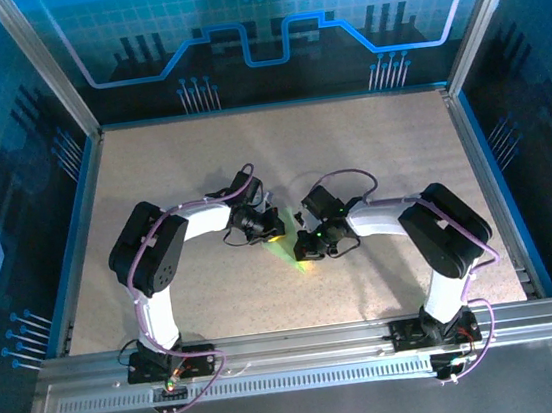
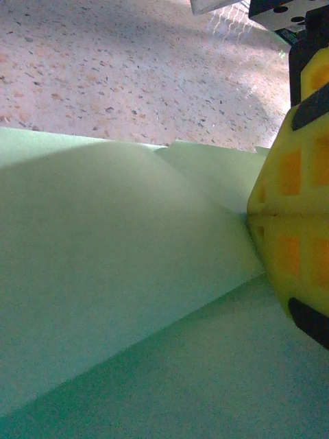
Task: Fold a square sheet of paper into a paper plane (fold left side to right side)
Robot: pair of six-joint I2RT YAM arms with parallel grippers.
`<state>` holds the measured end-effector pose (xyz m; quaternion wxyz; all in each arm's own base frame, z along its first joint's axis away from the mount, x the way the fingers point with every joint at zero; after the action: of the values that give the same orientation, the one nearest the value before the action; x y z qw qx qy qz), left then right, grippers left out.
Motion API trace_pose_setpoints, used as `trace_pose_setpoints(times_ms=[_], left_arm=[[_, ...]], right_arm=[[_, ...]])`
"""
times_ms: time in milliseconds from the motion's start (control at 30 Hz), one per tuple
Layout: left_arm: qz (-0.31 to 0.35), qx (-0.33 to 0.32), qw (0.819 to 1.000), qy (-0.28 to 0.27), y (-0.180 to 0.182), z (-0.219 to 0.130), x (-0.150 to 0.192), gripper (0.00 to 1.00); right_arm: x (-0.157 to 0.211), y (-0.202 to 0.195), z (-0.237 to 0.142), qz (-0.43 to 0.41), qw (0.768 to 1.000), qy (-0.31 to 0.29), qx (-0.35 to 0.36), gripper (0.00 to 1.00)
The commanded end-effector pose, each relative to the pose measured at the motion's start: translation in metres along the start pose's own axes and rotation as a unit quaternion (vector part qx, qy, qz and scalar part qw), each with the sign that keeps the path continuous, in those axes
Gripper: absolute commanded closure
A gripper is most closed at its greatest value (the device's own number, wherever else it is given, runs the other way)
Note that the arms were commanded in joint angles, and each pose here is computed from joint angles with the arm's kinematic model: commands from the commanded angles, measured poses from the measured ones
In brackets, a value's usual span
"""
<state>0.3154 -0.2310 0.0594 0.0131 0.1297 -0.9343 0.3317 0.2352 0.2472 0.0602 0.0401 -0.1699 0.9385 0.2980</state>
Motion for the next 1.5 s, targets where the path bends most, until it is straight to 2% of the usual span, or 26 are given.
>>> trace_pose_setpoints(times_ms=[0,267,467,800,1467], left_arm=[[-0.025,-0.04,0.999,0.004,0.022,0.008,0.003,0.97],[0.029,0.044,0.998,-0.036,-0.017,-0.031,0.005,0.96],[0.044,0.078,0.996,-0.025,-0.018,-0.034,0.017,0.95],[0.057,0.084,0.995,0.012,-0.013,-0.016,0.035,0.95],[0.052,0.041,0.998,0.008,-0.006,0.003,0.028,0.97]], right_arm=[[0.03,-0.025,0.012,0.025,0.994,0.069,0.078,1.0],[0.042,-0.037,0.016,0.04,0.989,0.087,0.117,1.0],[0.045,-0.042,0.019,0.046,0.986,0.094,0.132,1.0],[0.049,-0.046,0.018,0.05,0.983,0.103,0.144,1.0],[0.056,-0.048,0.02,0.041,0.975,0.133,0.172,1.0]])
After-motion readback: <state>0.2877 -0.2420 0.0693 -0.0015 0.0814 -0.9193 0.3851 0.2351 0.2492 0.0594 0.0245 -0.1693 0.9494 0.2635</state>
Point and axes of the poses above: each hand's point on the last joint's axis, 136 mm out from that joint toward the fingers, its own z axis out along the fingers, its own y axis along the line the jaws close on, x = y × z, the point moved 6 cm from there along -z, back along the fingers, and after that the axes turned 12 degrees about -z, right-handed, at the moved point
